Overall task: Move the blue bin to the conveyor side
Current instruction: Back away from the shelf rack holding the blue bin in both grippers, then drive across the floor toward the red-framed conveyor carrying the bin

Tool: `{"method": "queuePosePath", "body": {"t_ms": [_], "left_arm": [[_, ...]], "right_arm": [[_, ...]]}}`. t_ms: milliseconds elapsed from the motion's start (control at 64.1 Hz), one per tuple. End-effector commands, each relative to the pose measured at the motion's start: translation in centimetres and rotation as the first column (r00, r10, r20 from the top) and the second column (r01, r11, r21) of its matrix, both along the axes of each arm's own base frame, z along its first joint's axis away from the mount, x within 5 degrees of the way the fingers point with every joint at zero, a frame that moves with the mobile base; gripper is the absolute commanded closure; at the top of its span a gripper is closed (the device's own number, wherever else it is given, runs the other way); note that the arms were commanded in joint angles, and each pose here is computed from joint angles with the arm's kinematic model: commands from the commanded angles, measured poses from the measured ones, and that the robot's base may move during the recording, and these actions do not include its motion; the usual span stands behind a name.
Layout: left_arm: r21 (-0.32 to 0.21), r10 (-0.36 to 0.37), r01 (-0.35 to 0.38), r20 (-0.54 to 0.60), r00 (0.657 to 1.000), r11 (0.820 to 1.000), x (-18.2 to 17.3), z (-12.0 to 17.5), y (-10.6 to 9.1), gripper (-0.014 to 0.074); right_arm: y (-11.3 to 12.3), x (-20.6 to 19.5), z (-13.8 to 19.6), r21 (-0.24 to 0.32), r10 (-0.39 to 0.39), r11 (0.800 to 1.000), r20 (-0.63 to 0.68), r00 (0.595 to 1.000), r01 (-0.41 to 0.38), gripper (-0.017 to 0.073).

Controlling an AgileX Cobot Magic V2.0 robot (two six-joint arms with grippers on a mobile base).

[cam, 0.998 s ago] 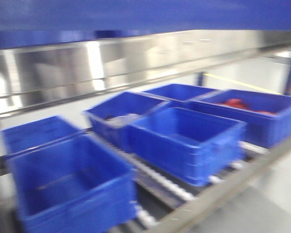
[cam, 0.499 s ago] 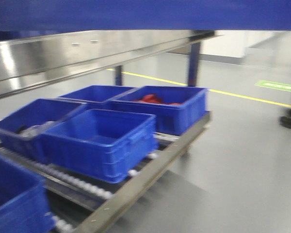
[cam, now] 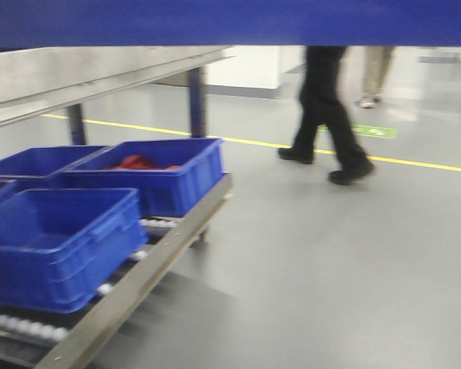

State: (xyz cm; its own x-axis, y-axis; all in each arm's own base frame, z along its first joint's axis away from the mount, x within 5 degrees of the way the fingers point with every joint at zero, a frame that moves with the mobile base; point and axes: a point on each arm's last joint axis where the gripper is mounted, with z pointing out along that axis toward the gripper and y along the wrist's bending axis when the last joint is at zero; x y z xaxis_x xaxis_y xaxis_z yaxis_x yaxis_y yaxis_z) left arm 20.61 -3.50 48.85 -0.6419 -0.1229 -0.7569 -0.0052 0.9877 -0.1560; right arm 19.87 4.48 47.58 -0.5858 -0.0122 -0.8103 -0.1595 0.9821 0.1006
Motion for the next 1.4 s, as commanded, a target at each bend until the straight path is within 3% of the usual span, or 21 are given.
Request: {"method": "queuePosePath", "body": {"t_ms": [0, 1387], "left_arm": [[-0.037, -0.021, 0.025, 0.123, 0.992, 0.999, -0.33, 1.47, -0.29, 0.0612], [-0.037, -0.021, 0.025, 0.123, 0.992, 0.999, -0.33, 1.47, -0.29, 0.0612]], "right_arm": [[-0.05, -0.42, 1.68, 0.02, 0.008, 1.0, 0.14, 0.99, -0.011, 0.0648], [-0.05, -0.42, 1.68, 0.02, 0.008, 1.0, 0.14, 0.99, -0.011, 0.0648]]}}
